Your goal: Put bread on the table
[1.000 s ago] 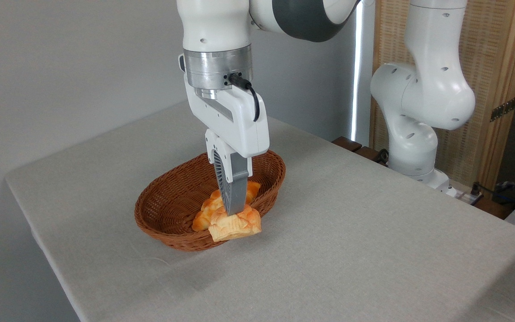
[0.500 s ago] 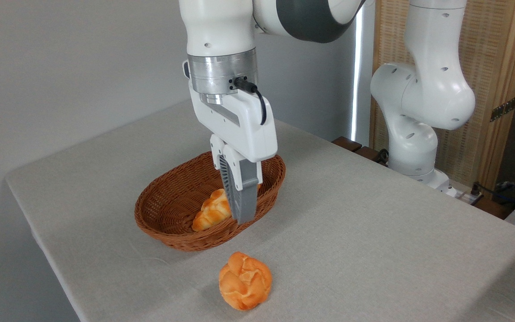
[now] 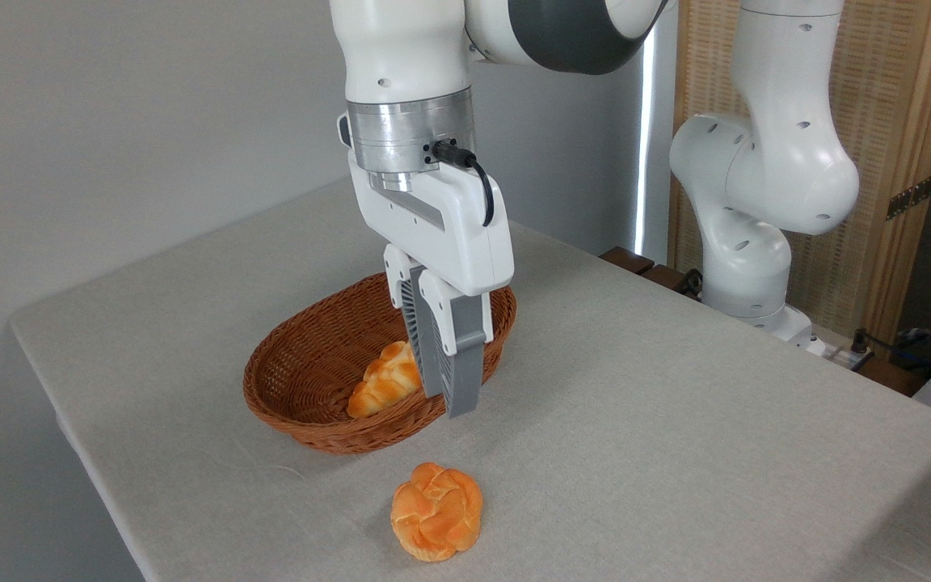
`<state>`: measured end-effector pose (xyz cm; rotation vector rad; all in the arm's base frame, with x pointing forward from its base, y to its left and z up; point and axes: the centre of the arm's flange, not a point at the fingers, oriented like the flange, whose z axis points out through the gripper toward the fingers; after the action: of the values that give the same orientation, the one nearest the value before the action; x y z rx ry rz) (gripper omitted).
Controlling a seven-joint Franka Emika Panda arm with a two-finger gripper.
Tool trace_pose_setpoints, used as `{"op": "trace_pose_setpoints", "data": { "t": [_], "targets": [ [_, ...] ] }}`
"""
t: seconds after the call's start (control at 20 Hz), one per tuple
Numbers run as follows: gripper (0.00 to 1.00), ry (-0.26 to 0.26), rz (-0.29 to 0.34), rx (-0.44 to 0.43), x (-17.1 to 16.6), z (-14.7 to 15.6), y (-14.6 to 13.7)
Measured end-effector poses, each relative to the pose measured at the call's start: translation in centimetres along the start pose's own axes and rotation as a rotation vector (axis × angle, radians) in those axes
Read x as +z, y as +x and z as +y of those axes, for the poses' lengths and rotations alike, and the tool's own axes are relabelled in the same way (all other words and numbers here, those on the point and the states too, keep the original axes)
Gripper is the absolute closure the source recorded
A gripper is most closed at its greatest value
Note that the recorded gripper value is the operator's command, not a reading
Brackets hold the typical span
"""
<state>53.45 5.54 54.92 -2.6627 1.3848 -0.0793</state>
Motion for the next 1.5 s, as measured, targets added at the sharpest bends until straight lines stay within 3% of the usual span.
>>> {"op": "trace_pose_setpoints", "data": {
  "t": [0.15, 0.4, 0.55, 0.75, 1.1, 1.5],
  "targets": [
    [0.00, -0.007, 0.015, -0.016, -0.1, 0.1, 0.2],
    [0.00, -0.051, 0.095, -0.189, -2.7, 0.4, 1.5],
    [0.00, -0.096, 0.089, -0.191, -4.4, 1.6, 2.6],
    [0.00, -0.141, 0.130, -0.223, -6.2, 2.8, 4.4],
    [0.00, -0.151, 0.126, -0.186, -5.7, 4.0, 9.1],
    [0.00, -0.155, 0.120, -0.211, -7.2, 2.3, 8.1]
  ]
}}
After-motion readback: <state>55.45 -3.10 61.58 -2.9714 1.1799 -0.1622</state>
